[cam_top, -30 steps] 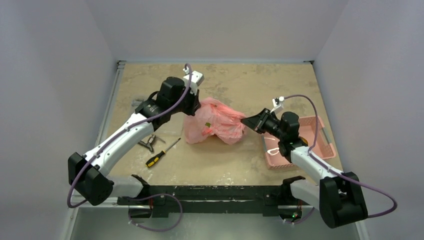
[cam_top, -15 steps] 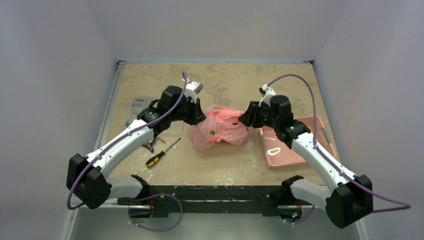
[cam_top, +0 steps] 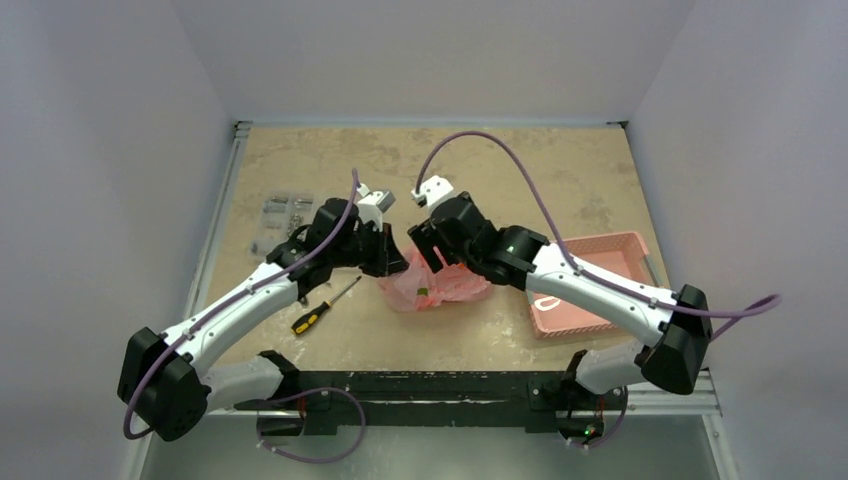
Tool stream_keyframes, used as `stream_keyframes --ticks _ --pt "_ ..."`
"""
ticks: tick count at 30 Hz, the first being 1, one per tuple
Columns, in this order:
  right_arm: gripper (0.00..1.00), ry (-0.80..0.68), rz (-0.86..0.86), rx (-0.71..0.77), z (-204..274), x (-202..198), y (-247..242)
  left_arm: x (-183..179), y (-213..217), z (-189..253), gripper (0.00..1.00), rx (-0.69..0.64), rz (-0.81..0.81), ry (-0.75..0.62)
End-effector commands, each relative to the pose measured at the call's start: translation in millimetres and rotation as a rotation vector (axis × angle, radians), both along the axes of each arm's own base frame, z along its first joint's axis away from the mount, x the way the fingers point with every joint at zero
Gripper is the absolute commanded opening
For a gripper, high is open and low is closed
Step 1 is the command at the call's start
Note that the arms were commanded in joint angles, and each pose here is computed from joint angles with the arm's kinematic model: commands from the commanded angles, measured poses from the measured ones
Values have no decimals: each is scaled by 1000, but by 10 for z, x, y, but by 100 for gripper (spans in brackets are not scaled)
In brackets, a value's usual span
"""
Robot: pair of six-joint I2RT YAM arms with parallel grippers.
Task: Take the fake fruits out of the plastic bag
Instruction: Untie the plastic bag at the center of the board.
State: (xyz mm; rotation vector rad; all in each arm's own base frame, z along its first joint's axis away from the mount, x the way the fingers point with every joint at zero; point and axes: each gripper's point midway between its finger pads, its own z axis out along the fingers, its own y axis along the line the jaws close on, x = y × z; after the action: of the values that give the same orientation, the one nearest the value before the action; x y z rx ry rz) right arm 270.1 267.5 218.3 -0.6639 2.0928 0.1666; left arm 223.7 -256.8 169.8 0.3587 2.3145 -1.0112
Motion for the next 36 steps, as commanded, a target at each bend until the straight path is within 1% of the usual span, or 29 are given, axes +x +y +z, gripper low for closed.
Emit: stream_keyframes --ticks 1,3,7,9,11,13,16,18,20,22,23,25,26,29,30,33,34,36 --pt "79 -106 20 -248 -19 -4 -128 29 -26 312 0 -56 -1 -64" --pt "79 -106 59 -227 -49 -40 -90 40 -10 341 0 -52 5 -76" --pt "76 -84 173 -108 -76 -218 53 87 42 317 0 -20 33 -87" --pt "74 -114 152 -80 -73 -192 42 93 23 335 0 -32 31 -91" --pt "66 -111 122 -82 -122 -169 22 96 1 383 0 -55 32 -95" --pt "61 -107 118 -92 -165 -154 30 96 -21 433 0 -77 33 -98" --pt "57 -89 147 -115 -294 -159 79 95 -30 495 0 -89 29 -106" --pt "57 -66 186 -128 -399 -184 138 95 -36 539 0 -94 28 -110" --pt "56 -71 181 -128 -454 -160 160 94 -35 578 0 -100 30 -114" --pt "50 -71 155 -127 -475 -130 158 88 -25 598 0 -104 37 -116" --pt "42 -74 137 -121 -465 -115 150 86 -10 599 0 -103 46 -116" --pt "28 -77 101 -80 -431 -100 161 87 35 580 0 -99 72 -118" --pt "24 -79 95 -60 -409 -100 174 86 66 580 0 -97 88 -125" --pt "4 -88 74 35 -301 -114 222 97 165 555 0 -94 151 -136" --pt "0 -97 54 63 -266 -109 204 96 197 558 0 -97 169 -142" --pt "0 -94 8 195 -157 -120 148 121 314 564 0 -93 245 -158" --pt "0 -86 5 261 -94 -123 132 122 357 554 0 -87 266 -161" --pt "0 -68 4 451 99 -95 51 124 448 534 0 -75 312 -167"
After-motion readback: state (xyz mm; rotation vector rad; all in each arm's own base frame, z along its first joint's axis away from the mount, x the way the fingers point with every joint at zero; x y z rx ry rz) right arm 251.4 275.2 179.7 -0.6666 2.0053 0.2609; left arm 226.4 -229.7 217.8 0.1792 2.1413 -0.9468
